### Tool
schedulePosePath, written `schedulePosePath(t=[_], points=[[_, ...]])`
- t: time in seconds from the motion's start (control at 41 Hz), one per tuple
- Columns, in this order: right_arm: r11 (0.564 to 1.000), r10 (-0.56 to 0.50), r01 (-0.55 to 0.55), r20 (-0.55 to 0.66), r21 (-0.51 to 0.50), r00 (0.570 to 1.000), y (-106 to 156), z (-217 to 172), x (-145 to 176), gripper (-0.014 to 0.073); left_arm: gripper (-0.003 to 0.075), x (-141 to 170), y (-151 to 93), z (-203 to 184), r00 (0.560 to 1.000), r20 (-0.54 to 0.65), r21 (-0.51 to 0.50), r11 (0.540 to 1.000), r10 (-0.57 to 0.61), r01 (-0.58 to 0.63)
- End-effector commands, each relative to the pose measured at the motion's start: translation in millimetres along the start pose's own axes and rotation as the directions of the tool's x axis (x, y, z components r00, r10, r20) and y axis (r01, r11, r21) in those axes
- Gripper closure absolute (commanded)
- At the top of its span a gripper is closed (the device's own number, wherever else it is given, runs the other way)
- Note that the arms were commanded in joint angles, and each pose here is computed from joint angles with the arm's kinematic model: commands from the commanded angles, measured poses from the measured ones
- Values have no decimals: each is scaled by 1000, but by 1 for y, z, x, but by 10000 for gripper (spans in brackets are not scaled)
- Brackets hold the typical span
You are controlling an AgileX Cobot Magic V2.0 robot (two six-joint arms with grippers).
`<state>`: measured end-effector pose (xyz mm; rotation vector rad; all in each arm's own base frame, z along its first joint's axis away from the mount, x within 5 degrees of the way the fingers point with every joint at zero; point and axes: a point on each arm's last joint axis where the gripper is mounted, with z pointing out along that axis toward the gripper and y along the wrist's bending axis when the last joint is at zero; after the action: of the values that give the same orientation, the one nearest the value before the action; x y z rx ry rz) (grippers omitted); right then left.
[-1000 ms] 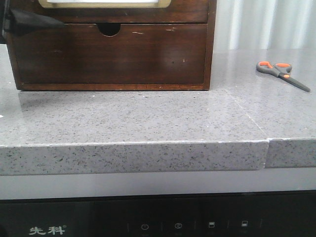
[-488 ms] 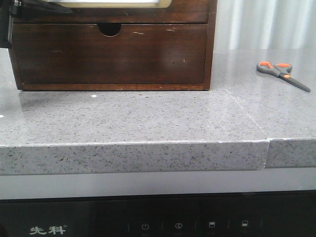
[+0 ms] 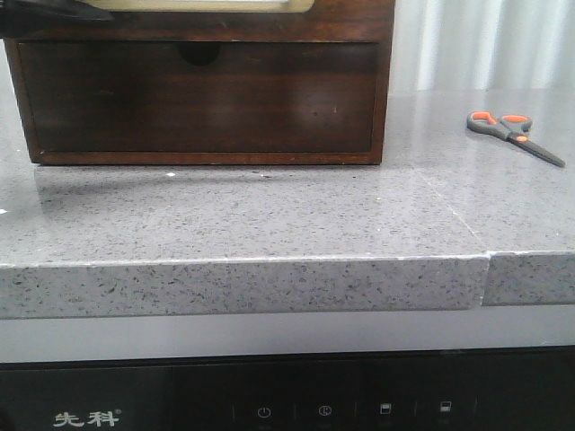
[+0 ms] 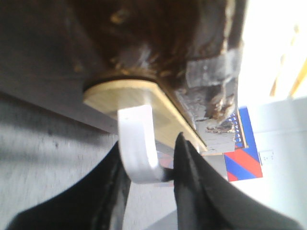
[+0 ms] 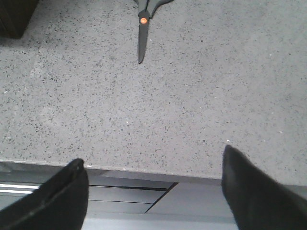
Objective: Put scissors in drawer with both arms
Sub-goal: 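Pull the drawer toward the robot with the left gripper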
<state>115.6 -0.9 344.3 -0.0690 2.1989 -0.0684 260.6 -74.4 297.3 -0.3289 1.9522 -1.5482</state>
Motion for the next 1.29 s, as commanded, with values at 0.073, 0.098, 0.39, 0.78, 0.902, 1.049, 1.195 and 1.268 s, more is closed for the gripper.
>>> schedulePosePath(t=[0.073,0.098,0.39,0.78,0.902,1.049,1.195,1.268], points=[[1000,-16,16,79,7,997,-1,-4,-12,4,604,34,-34,-30,993,-15,183,977,117,-112],[1000,-16,16,79,7,997,-1,-4,-12,4,604,38,-33,-32,993,-18,185,977,116,-111],[1000,-16,16,79,7,997,-1,-4,-12,4,547,67,-25,-51,993,-5,166,980,114,-112],[1000,-16,16,79,7,997,-1,-4,-12,4,147,67,-24,-51,992,-2,145,981,129,-127],[1000,-16,16,79,7,997,-1,-4,-12,4,147,73,-26,-55,986,-10,143,977,164,-160],[1000,-16,16,79,7,997,-1,-4,-12,4,156,89,-33,-69,974,2,162,961,228,-225],[1000,-16,16,79,7,997,-1,-4,-12,4,156,105,-47,-84,938,-22,143,929,347,-341],[1000,-16,16,79,7,997,-1,-4,-12,4,156,108,-56,-90,911,-28,110,907,411,-406]])
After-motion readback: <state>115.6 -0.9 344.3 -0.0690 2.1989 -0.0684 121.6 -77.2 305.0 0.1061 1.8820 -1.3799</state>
